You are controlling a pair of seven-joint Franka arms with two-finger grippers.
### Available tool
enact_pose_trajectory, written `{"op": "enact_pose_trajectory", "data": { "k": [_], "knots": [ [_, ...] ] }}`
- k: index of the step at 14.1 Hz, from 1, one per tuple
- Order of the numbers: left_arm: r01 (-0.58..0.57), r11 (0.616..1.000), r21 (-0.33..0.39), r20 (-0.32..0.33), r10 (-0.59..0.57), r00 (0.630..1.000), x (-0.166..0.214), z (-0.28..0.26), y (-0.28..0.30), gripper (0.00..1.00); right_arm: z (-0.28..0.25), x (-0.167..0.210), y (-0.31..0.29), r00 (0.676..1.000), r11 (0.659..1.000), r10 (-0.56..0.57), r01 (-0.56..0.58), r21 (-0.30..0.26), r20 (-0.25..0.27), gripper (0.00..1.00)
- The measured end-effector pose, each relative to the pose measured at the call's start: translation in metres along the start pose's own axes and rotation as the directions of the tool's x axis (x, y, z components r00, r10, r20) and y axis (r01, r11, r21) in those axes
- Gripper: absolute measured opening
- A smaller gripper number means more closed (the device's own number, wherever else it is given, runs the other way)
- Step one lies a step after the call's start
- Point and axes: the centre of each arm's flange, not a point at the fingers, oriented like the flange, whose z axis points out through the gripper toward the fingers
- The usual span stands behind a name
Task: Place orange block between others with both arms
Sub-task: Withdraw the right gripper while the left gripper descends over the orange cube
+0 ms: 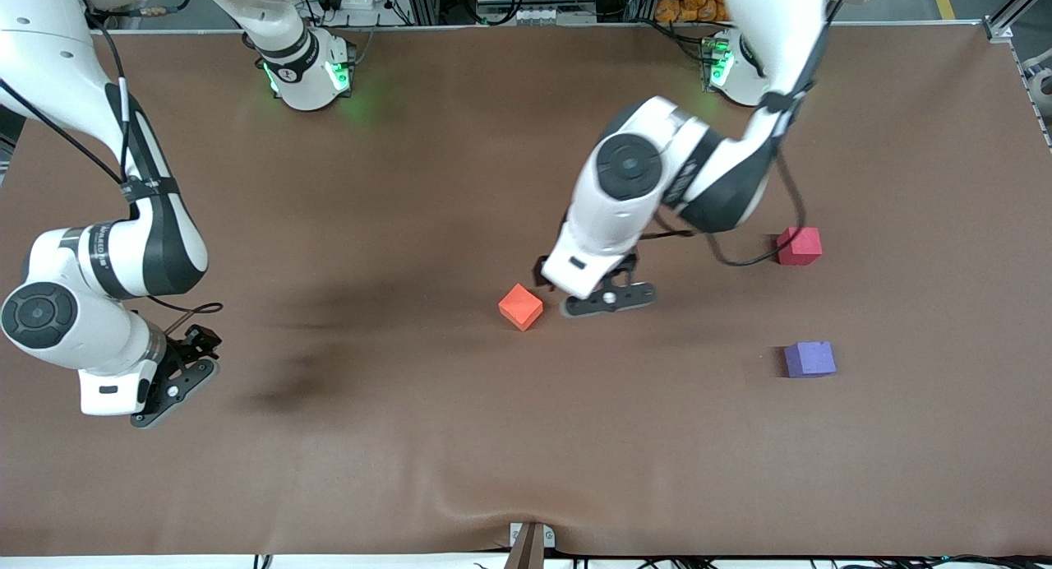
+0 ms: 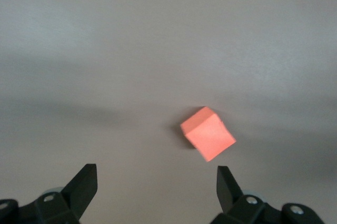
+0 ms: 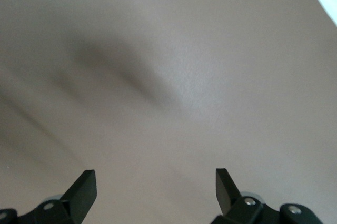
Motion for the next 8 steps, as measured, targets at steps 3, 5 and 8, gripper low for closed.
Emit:
{"op": "enact_pose_trajectory", "data": {
  "k": [3, 5, 8],
  "knots": [
    [0.027, 1.0, -0.016, -0.022, -0.027, 0.999, -0.013, 0.029, 0.024, 1.0, 0.014, -0.035, 0.021, 0.997, 0.996, 0.073, -0.074, 0.052, 0.023, 1.0],
    [0.048, 0.998, -0.04, -0.04, -0.05, 0.998, -0.017, 0.035, 0.032, 1.0, 0.02, -0.057, 0.035, 0.991, 0.987, 0.131, -0.132, 0.095, 0.018, 1.0],
    [0.065, 0.994, -0.085, -0.065, -0.07, 0.995, -0.015, 0.053, 0.039, 1.0, 0.022, -0.061, 0.034, 0.989, 0.982, 0.143, -0.145, 0.12, 0.021, 1.0]
  ]
}}
